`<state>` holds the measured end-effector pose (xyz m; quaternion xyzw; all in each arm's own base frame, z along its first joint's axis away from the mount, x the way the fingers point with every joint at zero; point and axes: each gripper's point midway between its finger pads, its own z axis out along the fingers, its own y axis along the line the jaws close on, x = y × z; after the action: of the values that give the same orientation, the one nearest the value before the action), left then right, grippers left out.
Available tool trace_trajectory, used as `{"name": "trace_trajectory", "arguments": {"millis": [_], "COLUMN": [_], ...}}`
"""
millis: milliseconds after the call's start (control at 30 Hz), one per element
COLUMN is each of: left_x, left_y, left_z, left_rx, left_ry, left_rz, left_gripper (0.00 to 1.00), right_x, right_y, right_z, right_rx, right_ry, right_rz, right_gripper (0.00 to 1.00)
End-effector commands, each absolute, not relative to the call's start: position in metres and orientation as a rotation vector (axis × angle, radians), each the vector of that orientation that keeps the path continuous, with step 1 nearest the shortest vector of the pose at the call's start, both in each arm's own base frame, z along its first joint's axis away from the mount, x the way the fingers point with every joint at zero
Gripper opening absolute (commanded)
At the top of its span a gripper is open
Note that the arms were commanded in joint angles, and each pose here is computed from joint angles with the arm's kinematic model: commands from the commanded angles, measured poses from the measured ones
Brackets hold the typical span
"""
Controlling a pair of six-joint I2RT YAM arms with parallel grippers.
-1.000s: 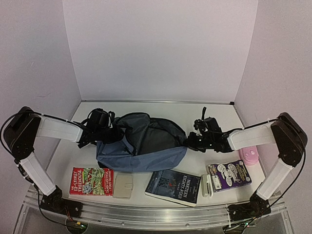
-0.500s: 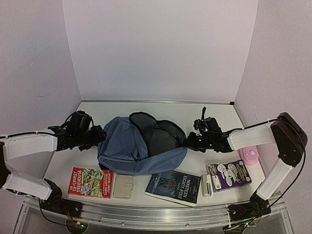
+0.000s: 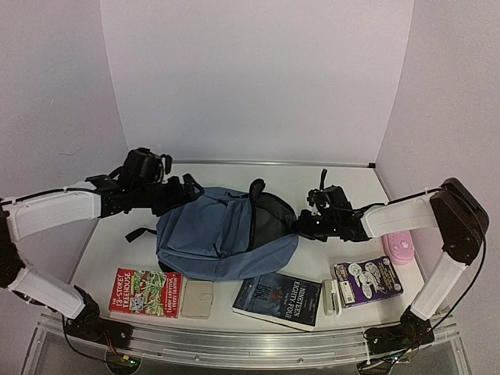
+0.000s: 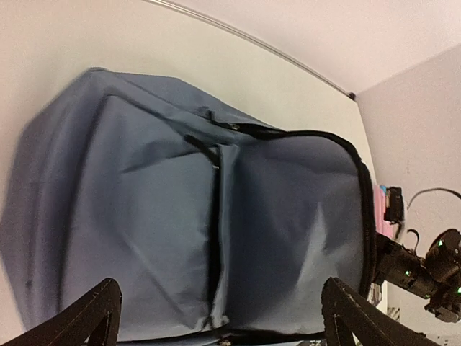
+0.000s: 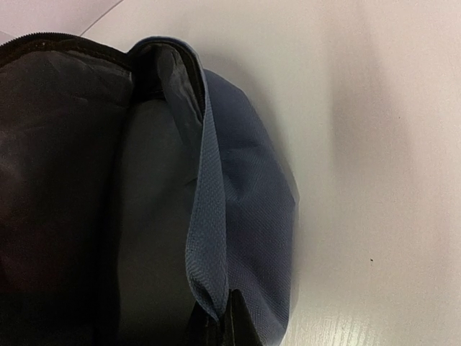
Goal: Pack the student bag
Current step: Adjust the student bag at the center of the board.
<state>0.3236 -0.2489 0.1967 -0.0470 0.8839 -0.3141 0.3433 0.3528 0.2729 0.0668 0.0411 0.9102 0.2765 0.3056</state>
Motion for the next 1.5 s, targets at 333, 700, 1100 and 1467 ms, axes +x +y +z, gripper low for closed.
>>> {"name": "trace_trajectory", "arguments": {"millis": [333,700,1100,1467], "left_x": [0.326,0.284,0.285,0.312], "left_y": [-0.429,-0.453,-0.436,-0.411], "left_z": [0.195,0.145,0.111,0.129], "left_rx": [0.433,0.704,0.807,0.574], "left_ry": [2.302,2.386,2.374,2.306], "left_rz": [-0.882,-0.793,-0.364,-0.148], "left_gripper": [1.00,1.00,1.00,0.52], "right_x": [0.363,0.363,0.362,0.359], "right_y": [0.289,0.292,0.292,0.289], "right_z": [0.080,0.079,0.074,0.073], "right_rx": [0.062,0.060,0.059,0.063], "right_ry": [2.375,2.381,2.395,2.397], "right_rz": [0.765,0.781,0.779,0.772], "right_gripper": [0.00,0.00,0.00,0.00]}}
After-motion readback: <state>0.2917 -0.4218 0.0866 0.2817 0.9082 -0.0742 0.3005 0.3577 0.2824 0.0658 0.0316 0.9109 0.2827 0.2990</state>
